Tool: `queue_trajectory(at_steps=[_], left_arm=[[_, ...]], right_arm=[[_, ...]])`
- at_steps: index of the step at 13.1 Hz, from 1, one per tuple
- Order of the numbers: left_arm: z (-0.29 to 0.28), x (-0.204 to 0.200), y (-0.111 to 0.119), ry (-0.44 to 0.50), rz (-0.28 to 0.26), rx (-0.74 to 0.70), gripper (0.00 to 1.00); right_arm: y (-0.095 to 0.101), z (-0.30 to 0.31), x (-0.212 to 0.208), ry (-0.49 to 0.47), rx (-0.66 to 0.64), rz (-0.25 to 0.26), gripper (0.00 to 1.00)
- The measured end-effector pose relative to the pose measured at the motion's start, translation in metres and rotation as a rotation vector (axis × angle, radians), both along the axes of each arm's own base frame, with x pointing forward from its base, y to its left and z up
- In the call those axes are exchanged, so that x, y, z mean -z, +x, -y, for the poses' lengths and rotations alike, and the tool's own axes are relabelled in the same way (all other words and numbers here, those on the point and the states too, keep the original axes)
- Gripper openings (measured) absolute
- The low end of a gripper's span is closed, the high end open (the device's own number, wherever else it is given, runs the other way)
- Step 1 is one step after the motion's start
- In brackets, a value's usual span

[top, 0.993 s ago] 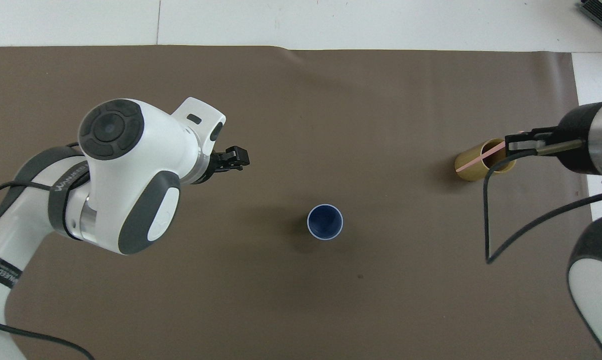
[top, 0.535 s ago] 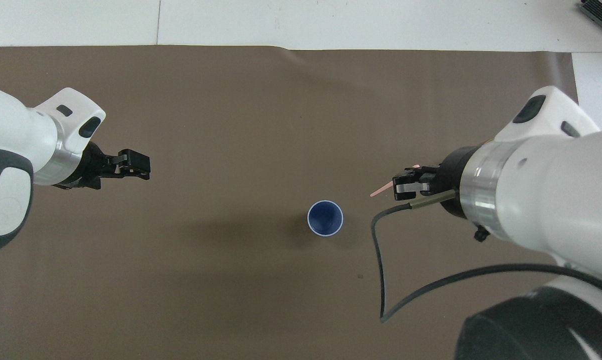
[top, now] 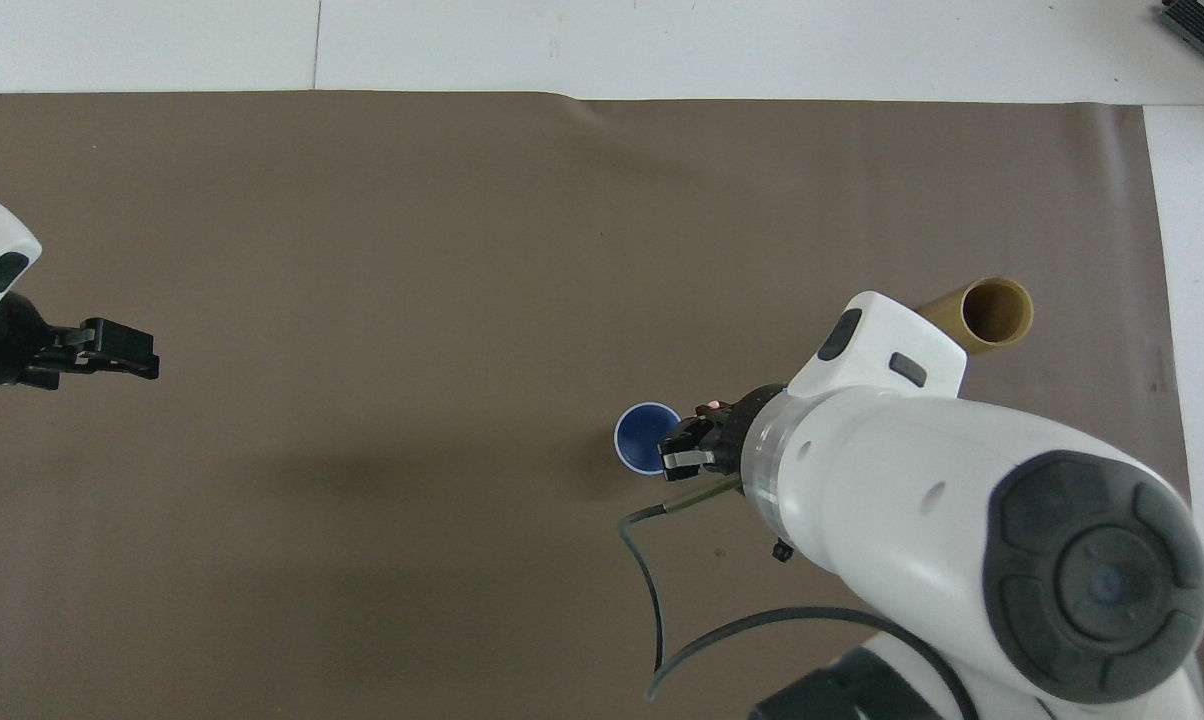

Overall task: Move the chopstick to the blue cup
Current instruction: 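Carry the pink chopstick over the cup while the left gripper returns to rest, then lower the pink chopstick into the blue cup and open the right gripper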

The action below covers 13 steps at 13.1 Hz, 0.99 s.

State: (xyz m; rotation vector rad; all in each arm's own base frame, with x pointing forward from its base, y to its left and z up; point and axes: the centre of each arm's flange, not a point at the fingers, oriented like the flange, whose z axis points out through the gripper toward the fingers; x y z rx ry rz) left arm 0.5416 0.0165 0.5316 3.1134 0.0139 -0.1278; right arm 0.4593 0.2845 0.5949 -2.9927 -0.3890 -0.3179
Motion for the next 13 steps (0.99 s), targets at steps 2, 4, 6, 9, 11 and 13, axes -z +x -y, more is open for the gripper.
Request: queue_trajectory(at_steps=[2,4,6,9,11,13], left_arm=[[-0.025,-0.01,-0.008,0.013,0.0,0.047,1.0],[-0.042,-0.024,-0.013,0.014,0.027,0.068,1.0],[-0.043,-0.052,-0.012,0.019,0.061,0.081,1.0],[-0.03,-0.1,-0.014,0.025,0.09,0.105,1.0],[-0.018,-0.119,-0.018,0.025,0.087,0.126,1.0],[-0.003,-0.128,-0.02,0.023,0.08,0.147,1.0]], right_arm=[[-0.002,-0.001,0.025,-0.012,-0.001,-0.041,0.08],[-0.003,-0.001,0.043,-0.003,0.005,-0.062,0.08],[0.001,-0.003,0.056,0.013,0.008,-0.041,0.08],[0.012,-0.01,0.074,0.03,0.004,-0.017,0.08],[0.017,-0.012,0.081,0.032,-0.014,-0.009,0.12],[0.018,-0.013,0.084,0.028,-0.027,-0.01,0.23]])
